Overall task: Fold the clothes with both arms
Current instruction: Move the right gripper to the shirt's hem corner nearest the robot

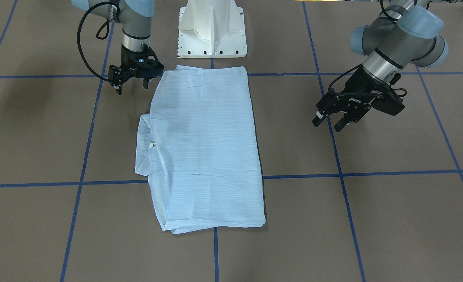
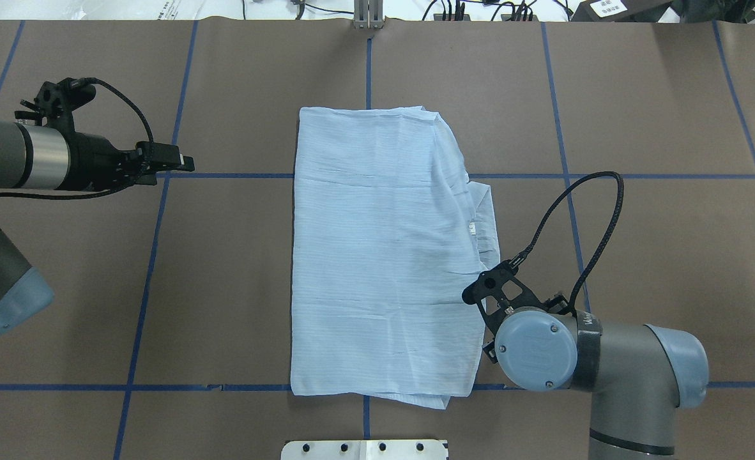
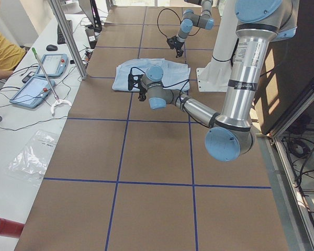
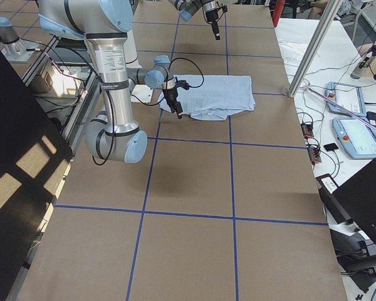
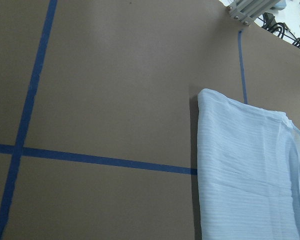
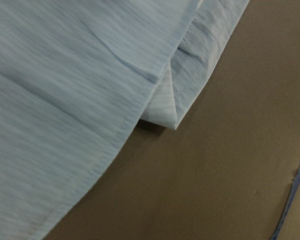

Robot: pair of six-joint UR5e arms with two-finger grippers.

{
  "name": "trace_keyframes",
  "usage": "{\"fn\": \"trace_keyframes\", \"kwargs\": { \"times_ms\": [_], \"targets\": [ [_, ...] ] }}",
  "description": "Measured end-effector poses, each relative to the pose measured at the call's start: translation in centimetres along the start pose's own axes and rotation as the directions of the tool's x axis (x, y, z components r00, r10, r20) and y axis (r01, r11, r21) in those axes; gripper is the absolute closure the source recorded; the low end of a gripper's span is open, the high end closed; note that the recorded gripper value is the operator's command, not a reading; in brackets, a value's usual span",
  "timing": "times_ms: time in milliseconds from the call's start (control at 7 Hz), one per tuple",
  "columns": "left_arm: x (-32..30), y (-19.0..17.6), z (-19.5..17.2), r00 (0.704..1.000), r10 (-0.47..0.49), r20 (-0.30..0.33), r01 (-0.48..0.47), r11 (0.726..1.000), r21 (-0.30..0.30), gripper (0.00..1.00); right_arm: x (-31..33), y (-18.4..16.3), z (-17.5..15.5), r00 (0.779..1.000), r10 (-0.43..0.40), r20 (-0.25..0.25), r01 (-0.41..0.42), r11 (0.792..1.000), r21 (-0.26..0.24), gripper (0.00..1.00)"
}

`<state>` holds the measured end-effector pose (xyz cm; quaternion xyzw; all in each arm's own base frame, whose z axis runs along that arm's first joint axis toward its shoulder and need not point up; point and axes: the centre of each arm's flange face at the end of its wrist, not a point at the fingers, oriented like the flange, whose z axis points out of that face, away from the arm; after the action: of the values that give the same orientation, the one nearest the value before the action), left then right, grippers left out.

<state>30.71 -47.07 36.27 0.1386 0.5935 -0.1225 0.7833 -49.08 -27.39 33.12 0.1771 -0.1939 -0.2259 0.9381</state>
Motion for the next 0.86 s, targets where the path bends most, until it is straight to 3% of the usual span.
{"fn": "trace_keyframes", "kwargs": {
  "times_ms": [571,714,857],
  "targets": [
    [-0.7,0.2,-0.1,1.000,-0.003,0.010,0.003,1.000,-0.005,0.09,-1.4,-7.5,-1.9,0.991,0.127,0.050,-0.128,0.991,0.029,0.00],
    [-0.7,0.2,-0.1,1.000,-0.003,0.010,0.003,1.000,-0.005,0.09,-2.2,-7.7,-2.4,0.966,0.245,0.079,-0.247,0.969,0.017,0.00],
    [-0.7,0.3,-0.1,1.000,-0.003,0.010,0.003,1.000,-0.004,0.09,-3.8,-7.1,-2.9,0.906,0.405,0.122,-0.407,0.913,-0.010,0.00]
  ]
}}
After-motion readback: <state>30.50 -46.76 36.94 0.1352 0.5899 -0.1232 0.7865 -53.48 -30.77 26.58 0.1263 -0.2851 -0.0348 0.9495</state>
